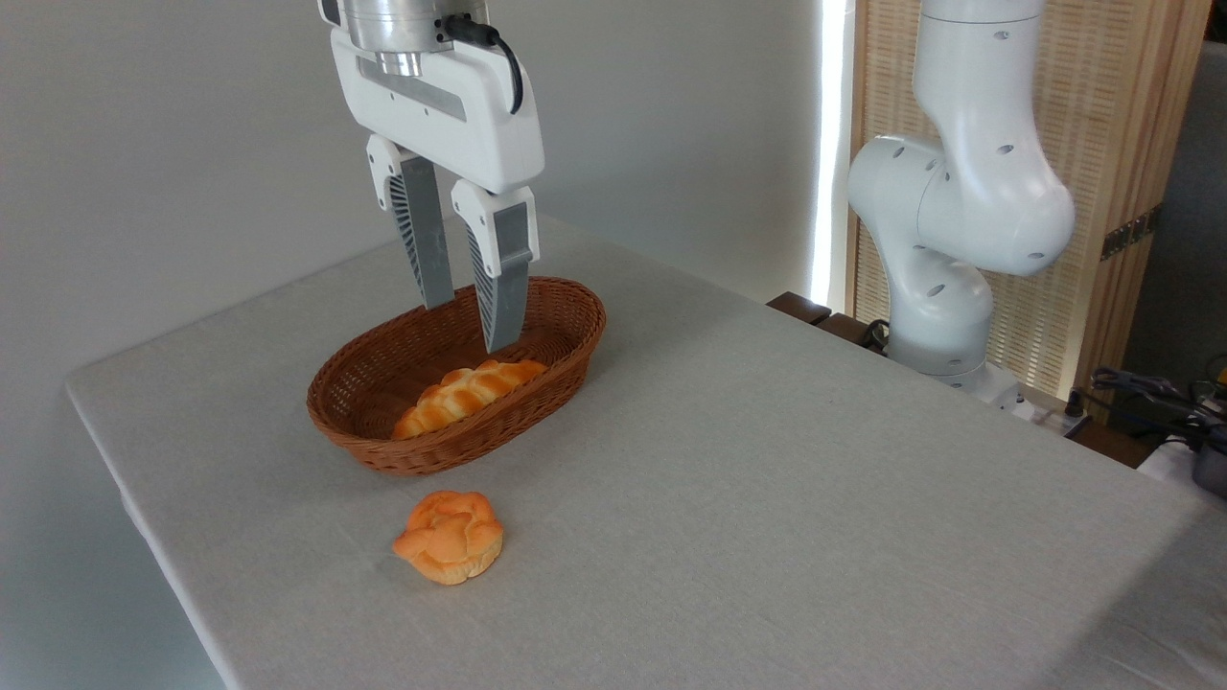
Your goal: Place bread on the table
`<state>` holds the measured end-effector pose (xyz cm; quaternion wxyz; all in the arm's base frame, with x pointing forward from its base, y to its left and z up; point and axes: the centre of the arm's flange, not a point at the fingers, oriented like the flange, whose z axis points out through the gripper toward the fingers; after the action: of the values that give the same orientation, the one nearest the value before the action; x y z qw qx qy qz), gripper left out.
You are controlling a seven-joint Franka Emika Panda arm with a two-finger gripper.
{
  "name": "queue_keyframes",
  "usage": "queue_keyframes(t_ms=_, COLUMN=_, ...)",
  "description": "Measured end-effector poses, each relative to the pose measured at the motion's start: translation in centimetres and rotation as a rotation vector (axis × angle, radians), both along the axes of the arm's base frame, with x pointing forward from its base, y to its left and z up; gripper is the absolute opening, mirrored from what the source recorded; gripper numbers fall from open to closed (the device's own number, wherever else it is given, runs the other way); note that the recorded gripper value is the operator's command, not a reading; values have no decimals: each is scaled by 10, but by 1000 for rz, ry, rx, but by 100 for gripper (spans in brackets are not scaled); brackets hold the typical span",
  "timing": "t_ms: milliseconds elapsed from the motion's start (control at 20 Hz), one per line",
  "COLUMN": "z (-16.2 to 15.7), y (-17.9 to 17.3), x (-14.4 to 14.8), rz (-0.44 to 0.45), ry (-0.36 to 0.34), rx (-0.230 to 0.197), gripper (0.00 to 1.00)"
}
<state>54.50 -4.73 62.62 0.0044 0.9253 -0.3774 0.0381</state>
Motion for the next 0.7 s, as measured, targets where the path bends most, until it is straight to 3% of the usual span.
queue_keyframes(t_ms=300, z=-2, y=25, x=-1, rz=43, ry=25, rx=13, gripper=100)
queue_keyframes(t_ms=700, z=1, y=30, x=-2, rz=51, ry=43, rx=13, gripper=100)
